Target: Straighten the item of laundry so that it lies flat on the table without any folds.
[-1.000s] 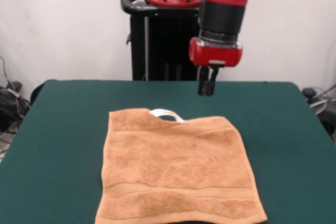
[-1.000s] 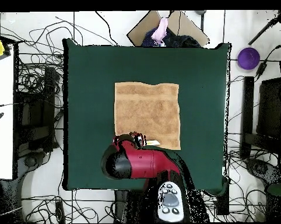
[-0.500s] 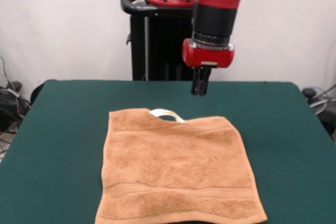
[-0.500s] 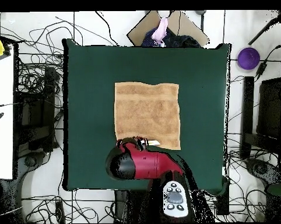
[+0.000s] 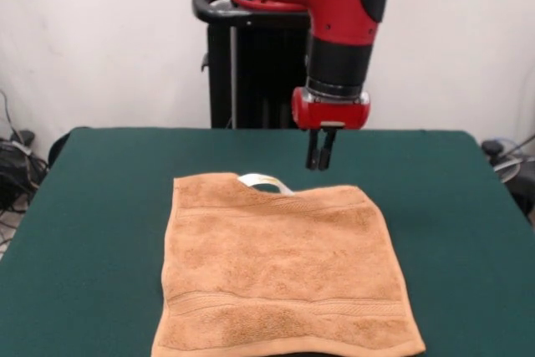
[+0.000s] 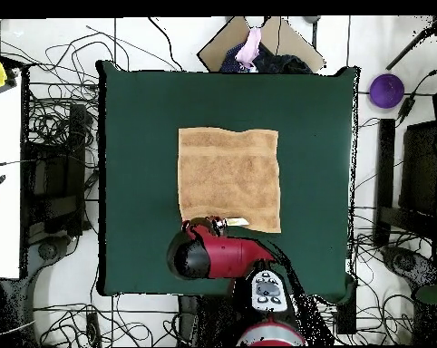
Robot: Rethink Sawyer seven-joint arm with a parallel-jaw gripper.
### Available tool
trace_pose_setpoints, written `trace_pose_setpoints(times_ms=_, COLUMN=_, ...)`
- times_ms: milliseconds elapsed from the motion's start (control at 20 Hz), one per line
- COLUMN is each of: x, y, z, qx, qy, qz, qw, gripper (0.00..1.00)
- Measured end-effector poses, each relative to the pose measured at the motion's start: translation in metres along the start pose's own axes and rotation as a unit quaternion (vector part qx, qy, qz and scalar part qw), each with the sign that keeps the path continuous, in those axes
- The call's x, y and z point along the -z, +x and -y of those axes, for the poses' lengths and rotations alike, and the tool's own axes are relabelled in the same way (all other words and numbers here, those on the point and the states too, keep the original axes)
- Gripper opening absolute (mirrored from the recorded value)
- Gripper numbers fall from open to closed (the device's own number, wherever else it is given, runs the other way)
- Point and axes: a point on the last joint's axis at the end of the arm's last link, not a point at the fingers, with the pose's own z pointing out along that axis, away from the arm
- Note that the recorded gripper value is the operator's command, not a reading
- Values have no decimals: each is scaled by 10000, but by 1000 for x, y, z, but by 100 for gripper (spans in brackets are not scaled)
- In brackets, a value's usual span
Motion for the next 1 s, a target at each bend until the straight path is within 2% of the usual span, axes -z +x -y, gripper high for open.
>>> trace_pose_setpoints(times_ms=350, x=-32, y=14, z=-13, qx=36, qy=-37, qz=240, qw=9997, gripper=0)
trace_pose_setpoints(times_ms=500, x=-43, y=17, z=-17, qx=42, qy=-27, qz=448, qw=9990, gripper=0)
trace_pose_setpoints(times_ms=800, x=-52, y=14, z=-14, qx=-6, qy=40, qz=870, qw=9962, gripper=0)
trace_pose_setpoints(times_ms=1000, x=-58, y=17, z=-9, qx=-87, qy=67, qz=1007, qw=9949, gripper=0)
